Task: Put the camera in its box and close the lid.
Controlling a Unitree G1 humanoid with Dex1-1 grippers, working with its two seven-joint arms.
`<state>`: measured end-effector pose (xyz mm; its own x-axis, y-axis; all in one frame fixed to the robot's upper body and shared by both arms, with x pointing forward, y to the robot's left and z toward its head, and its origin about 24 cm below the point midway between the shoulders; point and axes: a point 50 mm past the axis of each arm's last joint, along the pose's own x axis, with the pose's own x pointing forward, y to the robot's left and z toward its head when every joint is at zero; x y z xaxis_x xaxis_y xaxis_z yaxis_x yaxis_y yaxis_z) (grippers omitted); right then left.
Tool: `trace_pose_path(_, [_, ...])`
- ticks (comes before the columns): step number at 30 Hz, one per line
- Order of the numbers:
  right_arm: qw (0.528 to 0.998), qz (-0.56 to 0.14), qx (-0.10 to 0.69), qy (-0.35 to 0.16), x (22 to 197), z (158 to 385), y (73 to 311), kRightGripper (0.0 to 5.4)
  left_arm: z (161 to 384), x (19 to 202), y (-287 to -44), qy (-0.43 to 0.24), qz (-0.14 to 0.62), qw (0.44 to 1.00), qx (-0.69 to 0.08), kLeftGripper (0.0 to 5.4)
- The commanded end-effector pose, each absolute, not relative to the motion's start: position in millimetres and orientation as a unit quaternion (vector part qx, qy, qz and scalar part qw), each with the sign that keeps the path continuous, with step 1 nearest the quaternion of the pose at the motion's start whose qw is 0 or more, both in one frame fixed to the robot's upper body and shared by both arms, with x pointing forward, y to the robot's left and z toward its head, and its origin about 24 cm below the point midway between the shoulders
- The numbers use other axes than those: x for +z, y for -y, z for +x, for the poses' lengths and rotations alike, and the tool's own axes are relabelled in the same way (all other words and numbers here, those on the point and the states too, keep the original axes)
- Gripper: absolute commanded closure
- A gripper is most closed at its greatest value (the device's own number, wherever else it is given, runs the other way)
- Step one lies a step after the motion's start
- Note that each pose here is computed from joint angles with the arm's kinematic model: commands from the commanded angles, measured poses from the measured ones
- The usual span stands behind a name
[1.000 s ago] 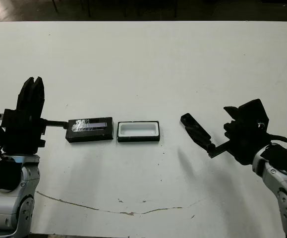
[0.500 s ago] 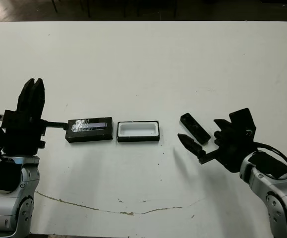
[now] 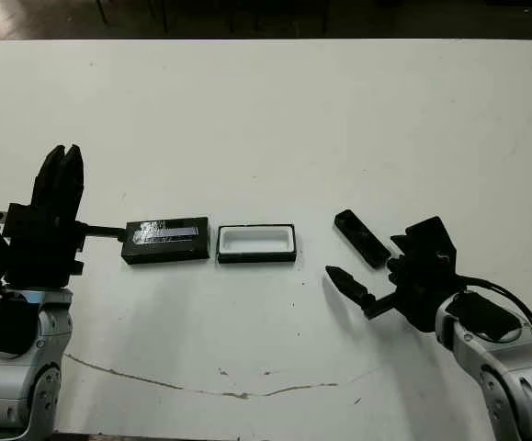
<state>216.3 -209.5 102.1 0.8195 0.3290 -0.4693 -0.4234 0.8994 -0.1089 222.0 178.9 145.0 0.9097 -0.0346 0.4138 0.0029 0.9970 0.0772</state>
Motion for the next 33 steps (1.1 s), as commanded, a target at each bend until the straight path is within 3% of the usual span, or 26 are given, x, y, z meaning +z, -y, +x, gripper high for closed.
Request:
trace_pose_path(1, [0.946, -0.101, 0.186, -0.245, 94.1, 213.8, 213.8, 0.01, 221.1, 140.5, -183.7, 0.198, 0.048, 0.979, -0.009, 5.4])
trace_pose_path(5, [0.95, -0.097, 0.171, -0.242, 92.4, 214.5, 216.6, 0.32, 221.1, 140.1, -185.2, 0.198, 0.047, 0.979, -0.008, 5.4])
trace_pose_path(27, [0.967, -0.097, 0.123, -0.202, 86.7, 215.1, 215.6, 5.22, 219.4, 138.6, -184.9, 0.198, 0.048, 0.979, -0.01, 5.4])
trace_pose_path(33, [0.964, -0.096, 0.14, -0.204, 88.3, 216.0, 216.0, 5.39, 219.7, 138.1, -184.5, 0.2, 0.048, 0.979, -0.009, 5.4])
